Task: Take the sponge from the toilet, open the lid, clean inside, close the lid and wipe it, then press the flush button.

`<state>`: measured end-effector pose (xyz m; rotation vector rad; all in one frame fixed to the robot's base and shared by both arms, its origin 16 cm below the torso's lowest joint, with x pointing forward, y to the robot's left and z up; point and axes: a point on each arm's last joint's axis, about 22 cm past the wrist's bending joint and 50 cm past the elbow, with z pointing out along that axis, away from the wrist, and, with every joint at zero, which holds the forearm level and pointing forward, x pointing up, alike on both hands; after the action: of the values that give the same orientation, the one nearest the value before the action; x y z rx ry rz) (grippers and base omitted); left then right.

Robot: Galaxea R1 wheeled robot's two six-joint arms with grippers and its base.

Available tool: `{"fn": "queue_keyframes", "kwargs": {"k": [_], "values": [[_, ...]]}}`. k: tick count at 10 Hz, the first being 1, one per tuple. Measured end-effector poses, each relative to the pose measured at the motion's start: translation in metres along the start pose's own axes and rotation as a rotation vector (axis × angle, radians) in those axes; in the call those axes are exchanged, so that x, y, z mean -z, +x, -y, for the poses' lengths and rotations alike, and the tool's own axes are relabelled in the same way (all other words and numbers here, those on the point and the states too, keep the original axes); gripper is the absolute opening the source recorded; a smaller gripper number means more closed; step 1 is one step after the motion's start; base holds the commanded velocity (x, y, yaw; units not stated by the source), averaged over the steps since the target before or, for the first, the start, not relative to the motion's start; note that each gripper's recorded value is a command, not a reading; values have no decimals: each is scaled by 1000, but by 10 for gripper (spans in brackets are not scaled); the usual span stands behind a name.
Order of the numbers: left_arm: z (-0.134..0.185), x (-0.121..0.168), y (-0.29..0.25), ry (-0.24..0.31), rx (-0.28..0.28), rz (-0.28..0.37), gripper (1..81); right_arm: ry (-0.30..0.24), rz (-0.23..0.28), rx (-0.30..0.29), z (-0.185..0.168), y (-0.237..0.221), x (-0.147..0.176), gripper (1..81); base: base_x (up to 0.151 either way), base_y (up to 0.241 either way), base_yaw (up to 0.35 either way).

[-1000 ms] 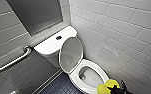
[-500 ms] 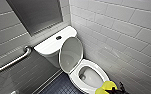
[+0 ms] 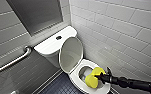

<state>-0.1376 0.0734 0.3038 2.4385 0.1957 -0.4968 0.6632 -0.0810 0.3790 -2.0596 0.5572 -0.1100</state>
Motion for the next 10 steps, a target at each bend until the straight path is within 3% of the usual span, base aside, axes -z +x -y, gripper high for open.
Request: {"fn": "queue_keyframes", "kwargs": {"k": [4,6,10], "values": [[4,2,-1,6,1,1,811,-40,-10,41,19,13,-76,10,0,0,0],[5,2,0,7,2,0,811,-31,-15,63,46,12,-114,10,0,0,0],[6,3,-1,8,6,1,811,-86,-70,68,50,26,-156,10,0,0,0]]}}
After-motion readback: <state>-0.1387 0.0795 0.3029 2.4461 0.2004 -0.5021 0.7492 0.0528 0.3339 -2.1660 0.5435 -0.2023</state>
